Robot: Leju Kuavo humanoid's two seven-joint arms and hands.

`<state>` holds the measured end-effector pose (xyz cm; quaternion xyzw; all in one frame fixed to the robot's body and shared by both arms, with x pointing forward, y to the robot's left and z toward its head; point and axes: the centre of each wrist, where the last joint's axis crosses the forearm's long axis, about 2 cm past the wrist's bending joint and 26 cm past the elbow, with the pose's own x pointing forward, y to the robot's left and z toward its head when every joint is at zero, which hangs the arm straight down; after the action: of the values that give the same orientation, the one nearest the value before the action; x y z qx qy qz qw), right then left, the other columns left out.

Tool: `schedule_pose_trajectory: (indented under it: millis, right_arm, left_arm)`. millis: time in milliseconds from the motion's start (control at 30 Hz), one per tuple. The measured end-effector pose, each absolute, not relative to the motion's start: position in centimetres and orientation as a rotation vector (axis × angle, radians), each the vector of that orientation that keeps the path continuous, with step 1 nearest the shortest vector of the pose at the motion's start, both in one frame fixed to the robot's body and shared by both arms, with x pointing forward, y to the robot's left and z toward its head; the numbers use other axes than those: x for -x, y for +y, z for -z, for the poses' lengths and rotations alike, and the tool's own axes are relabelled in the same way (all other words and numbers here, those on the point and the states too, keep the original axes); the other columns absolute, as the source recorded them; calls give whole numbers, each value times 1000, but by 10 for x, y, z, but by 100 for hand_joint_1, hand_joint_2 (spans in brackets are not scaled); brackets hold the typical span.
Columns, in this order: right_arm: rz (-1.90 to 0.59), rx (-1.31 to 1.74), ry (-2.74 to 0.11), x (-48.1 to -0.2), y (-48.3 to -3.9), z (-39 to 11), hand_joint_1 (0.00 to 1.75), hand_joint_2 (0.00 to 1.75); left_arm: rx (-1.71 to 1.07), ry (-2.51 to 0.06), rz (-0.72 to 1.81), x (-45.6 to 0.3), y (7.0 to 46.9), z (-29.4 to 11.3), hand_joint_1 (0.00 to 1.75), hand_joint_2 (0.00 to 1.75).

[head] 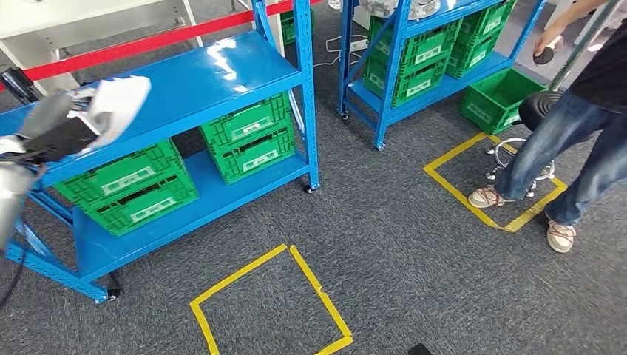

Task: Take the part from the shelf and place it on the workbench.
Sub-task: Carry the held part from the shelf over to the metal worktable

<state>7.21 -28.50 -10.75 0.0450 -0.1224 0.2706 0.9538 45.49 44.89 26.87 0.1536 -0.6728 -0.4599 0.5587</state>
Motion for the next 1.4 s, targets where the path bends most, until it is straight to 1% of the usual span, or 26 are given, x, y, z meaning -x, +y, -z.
schedule_pose_trajectory:
  millis: [33,100,133,233,400,467,533,600,667,833,967,1067,1300,1367,1400]
  right_arm:
    - [-548,-95,-252,-73,-285,107,0,0]
    - [-528,-97,-260,-72,-286,108,0,0]
    - [-512,-95,-265,-71,-287,108,0,0]
    - [-453,-87,-284,-68,-289,108,0,0]
    - [-387,-80,-238,-58,-291,110,0,0]
    - [-377,-75,-221,-57,-293,110,0,0]
    - [-375,-71,-218,-57,-294,110,0,0]
    - [-378,-65,-231,-55,-296,110,0,0]
    - [-384,-56,-256,-55,-298,110,0,0]
    - [-415,-38,-291,-58,-302,110,0,0]
    - [-457,-31,-282,-68,-301,108,0,0]
    - [-491,-32,-271,-77,-299,107,0,0]
    - [-515,-43,-291,-85,-296,105,0,0]
    - [-492,-51,-308,-84,-296,105,0,0]
    - [-472,-55,-317,-81,-296,106,0,0]
  left_arm:
    - [-378,-1586,1080,-453,455,-272,175,175]
    - [-398,-1608,1083,-454,448,-271,175,175]
    - [-401,-1630,1085,-457,437,-269,175,175]
    - [-384,-1676,1095,-470,387,-257,175,175]
    - [-279,-1698,1114,-479,308,-239,175,175]
    - [-260,-1705,1131,-480,287,-240,175,175]
    - [-264,-1703,1144,-481,278,-241,175,175]
    - [-268,-1698,1150,-481,280,-242,175,175]
    - [-270,-1690,1156,-482,293,-244,175,175]
    - [-304,-1622,1146,-478,363,-248,175,175]
    - [-384,-1597,1109,-468,419,-259,175,175]
    - [-430,-1582,1080,-459,445,-261,175,175]
    - [-474,-1580,1076,-457,449,-262,175,175]
    - [-466,-1608,1089,-457,439,-258,175,175]
    - [-455,-1631,1099,-460,428,-257,175,175]
